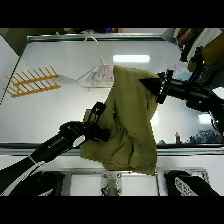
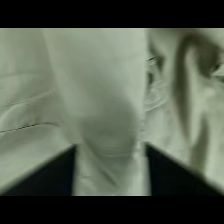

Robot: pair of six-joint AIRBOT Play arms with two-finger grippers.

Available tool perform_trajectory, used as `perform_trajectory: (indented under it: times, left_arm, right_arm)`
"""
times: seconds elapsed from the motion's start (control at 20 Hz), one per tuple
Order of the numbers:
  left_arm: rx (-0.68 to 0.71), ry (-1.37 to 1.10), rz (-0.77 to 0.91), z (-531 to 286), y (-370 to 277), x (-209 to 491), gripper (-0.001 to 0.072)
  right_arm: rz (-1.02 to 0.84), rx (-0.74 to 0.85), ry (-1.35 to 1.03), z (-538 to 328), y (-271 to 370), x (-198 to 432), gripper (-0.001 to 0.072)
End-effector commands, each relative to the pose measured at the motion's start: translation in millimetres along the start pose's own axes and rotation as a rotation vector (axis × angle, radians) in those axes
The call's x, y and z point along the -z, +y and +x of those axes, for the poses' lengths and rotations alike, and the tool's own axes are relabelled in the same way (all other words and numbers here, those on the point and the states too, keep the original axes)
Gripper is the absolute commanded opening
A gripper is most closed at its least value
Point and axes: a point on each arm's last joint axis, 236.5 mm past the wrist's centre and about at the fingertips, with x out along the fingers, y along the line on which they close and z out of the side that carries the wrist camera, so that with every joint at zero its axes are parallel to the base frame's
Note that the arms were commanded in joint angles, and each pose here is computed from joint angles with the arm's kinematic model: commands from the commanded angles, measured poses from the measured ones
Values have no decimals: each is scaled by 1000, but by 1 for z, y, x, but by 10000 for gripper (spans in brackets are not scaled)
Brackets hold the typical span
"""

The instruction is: Fold the clothes and pants, and hang the long-sleeved shirts on hangers.

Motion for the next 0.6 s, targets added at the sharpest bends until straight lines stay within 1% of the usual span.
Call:
perform_trajectory:
  times: [0.0,0.15,0.3,0.4,0.55]
  left_arm:
    - [-67,66,-71,5,35,10,16]
    - [-127,-63,-226,-22,94,-23,16]
    - [-143,-210,-204,-40,130,-56,17]
    - [-128,-272,-184,-44,136,-70,16]
    - [-156,-371,-147,-53,146,-92,16]
  right_arm:
    - [-1,0,-1,0,0,-1,10]
    - [-1,0,-1,0,0,-1,10]
    - [-1,-1,-1,0,0,-1,10]
    - [-1,-1,-1,0,0,-1,10]
    - [-1,0,-1,0,0,-1,10]
